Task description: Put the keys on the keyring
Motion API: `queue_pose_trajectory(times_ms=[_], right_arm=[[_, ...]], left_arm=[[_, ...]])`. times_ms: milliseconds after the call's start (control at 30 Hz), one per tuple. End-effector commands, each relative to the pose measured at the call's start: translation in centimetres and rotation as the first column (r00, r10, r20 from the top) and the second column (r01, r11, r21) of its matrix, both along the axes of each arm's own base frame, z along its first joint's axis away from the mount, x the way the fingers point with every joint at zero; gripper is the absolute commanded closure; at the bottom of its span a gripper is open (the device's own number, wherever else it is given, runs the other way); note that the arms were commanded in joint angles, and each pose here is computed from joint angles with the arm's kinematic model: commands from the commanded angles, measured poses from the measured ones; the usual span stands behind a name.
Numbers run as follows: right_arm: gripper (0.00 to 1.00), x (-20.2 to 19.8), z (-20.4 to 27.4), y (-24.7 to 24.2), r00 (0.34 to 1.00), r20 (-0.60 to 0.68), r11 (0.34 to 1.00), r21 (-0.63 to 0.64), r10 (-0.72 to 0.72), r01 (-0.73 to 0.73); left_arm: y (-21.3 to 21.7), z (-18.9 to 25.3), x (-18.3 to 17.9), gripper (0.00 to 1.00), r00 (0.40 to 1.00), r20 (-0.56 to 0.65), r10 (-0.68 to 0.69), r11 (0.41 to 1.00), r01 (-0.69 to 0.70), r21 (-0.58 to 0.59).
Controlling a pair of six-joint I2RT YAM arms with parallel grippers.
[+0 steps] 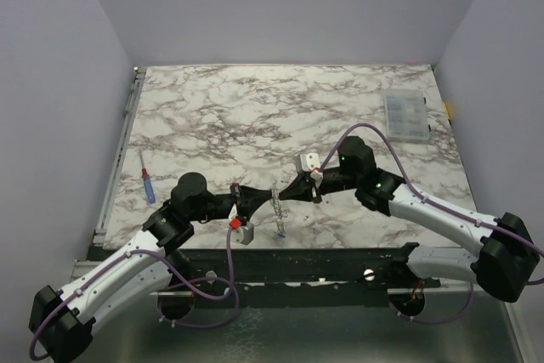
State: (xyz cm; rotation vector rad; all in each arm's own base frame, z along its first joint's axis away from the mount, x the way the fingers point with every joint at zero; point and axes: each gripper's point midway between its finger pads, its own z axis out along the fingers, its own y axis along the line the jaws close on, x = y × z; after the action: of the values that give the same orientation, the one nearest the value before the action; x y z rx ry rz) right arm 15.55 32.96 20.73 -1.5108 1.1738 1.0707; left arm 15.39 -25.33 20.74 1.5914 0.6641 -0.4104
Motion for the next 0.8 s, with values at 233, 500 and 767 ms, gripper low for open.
queue_pose_trajectory(times_ms=[233,500,767], right_arm=[[0.99,0.72,-0.21,0.31,1.0,0.02,1.0,-0.008,-0.016,0.017],[0.99,0.93,-0.36,0.47,1.0,0.014,1.0,-0.017,-0.018,0.018],[0.99,0.82,0.44,0.32,0.999,0.037,1.0,0.006,-0.021,0.021]], left_arm=[[-0.12,1.24,0.08,1.0,1.0,0.015,-0.001,1.0,0.001,-0.013],[-0.2,1.23,0.01,1.0,1.0,0.008,-0.006,1.0,0.006,-0.013],[-0.31,1.0,-0.15,1.0,1.0,-0.004,-0.017,1.0,0.017,-0.008]])
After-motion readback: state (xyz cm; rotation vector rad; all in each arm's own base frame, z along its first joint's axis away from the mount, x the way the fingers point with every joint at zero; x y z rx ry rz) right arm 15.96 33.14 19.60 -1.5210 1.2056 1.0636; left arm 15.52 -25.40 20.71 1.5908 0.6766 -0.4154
